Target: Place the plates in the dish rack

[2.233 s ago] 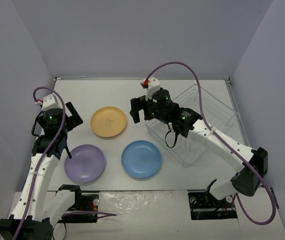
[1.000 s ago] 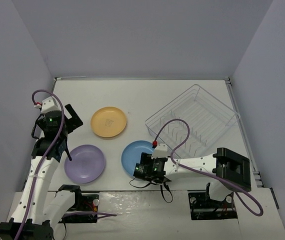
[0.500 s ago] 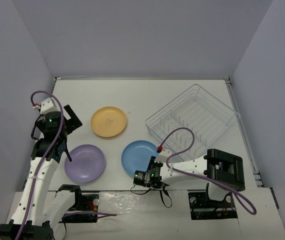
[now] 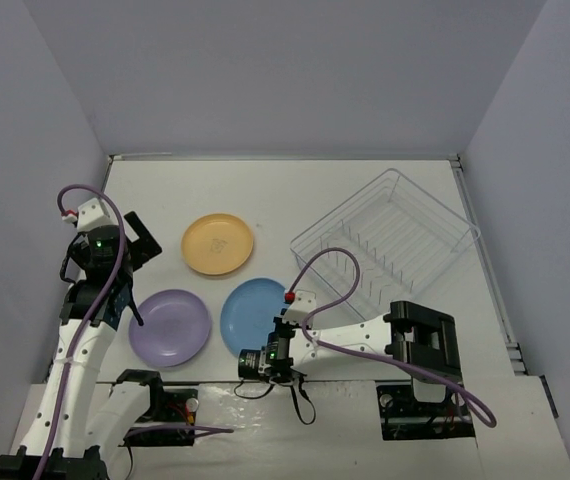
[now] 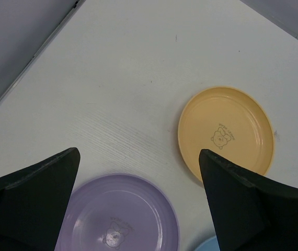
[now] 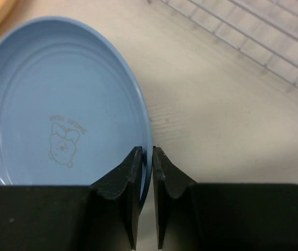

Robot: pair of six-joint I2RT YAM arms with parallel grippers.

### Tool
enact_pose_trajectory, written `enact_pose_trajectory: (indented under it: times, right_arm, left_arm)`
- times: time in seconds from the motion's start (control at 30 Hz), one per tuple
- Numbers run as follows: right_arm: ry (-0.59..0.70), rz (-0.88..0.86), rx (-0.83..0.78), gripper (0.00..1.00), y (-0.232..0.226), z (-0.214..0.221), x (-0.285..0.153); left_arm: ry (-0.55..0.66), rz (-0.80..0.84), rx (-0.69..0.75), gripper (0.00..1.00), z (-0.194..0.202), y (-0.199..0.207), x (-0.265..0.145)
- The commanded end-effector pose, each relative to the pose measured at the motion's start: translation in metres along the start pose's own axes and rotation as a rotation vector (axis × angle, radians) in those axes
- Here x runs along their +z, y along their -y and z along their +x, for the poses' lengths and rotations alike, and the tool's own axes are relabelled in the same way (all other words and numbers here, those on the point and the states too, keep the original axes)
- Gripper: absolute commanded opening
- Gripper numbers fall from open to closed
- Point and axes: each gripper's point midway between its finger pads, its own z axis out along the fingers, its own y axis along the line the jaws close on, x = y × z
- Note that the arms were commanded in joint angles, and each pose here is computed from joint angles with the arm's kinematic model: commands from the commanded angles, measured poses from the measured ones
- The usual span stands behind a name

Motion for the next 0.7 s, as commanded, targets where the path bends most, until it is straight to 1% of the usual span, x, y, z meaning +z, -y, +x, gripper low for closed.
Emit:
enact_pose_trajectory:
  times: [0.0,0.13,0.2,0.3,0.33,0.37,0.4,0.43,0.47,0.5,0.53,0.57,0.6,0.63,0.67]
  right_arm:
    - [0.232,-0.049,-0.118,0.00,-0.008,-0.069,-0.018]
    - [0.367,-0.089,-0.088,0.00,-0.008,-0.127,-0.038]
    - [0.454,-0.097,-0.082,0.00,-0.007,-0.156,-0.049]
    - [0.544,-0.096,-0.070,0.00,-0.006,-0.196,-0.067]
    - [0.564,-0.075,-0.114,0.00,-0.001,-0.209,-0.073]
    - [0.582,-0.054,-0.119,0.00,0.000,-0.221,-0.079]
    - [0.596,-0.034,-0.084,0.00,-0.001,-0.234,-0.084]
    - [0.579,0.012,-0.131,0.00,0.006,-0.246,-0.080]
    - [0.554,0.057,-0.211,0.00,0.015,-0.259,-0.074]
    - [0.494,-0.019,-0.185,0.00,0.007,-0.270,-0.061]
    - [0.469,-0.169,-0.122,0.00,-0.009,-0.290,-0.048]
    - [0.481,-0.315,-0.112,0.00,-0.020,-0.313,-0.038]
    - [0.512,-0.423,-0.079,0.00,-0.027,-0.338,-0.036]
    - [0.530,-0.482,-0.082,0.00,-0.029,-0.356,-0.033]
    - [0.545,-0.484,-0.127,0.00,-0.030,-0.367,-0.027]
  left_arm:
    - [0.052,-0.013,-0.030,0.97,-0.015,-0.001,-0.002]
    - [0.053,-0.015,-0.030,0.97,-0.015,-0.002,-0.002]
    - [0.055,-0.020,-0.030,0.97,-0.015,-0.002,-0.002]
    - [0.055,-0.020,-0.031,0.97,-0.015,-0.002,-0.002]
    - [0.056,-0.022,-0.032,0.97,-0.016,-0.002,-0.002]
    - [0.056,-0.024,-0.032,0.97,-0.016,-0.003,-0.001]
    - [0.055,-0.028,-0.031,0.97,-0.015,-0.003,-0.001]
    - [0.055,-0.030,-0.032,0.97,-0.015,-0.003,0.000]
    - [0.055,-0.031,-0.032,0.97,-0.015,-0.003,0.000]
    - [0.054,-0.032,-0.032,0.97,-0.015,-0.004,0.000]
    - [0.052,-0.033,-0.031,0.97,-0.015,-0.004,0.001]
    - [0.051,-0.035,-0.030,0.97,-0.014,-0.004,0.001]
    - [0.051,-0.037,-0.028,0.97,-0.015,-0.004,0.001]
    - [0.050,-0.046,-0.025,0.97,-0.015,-0.005,0.001]
    - [0.050,-0.056,-0.024,0.97,-0.015,-0.007,0.001]
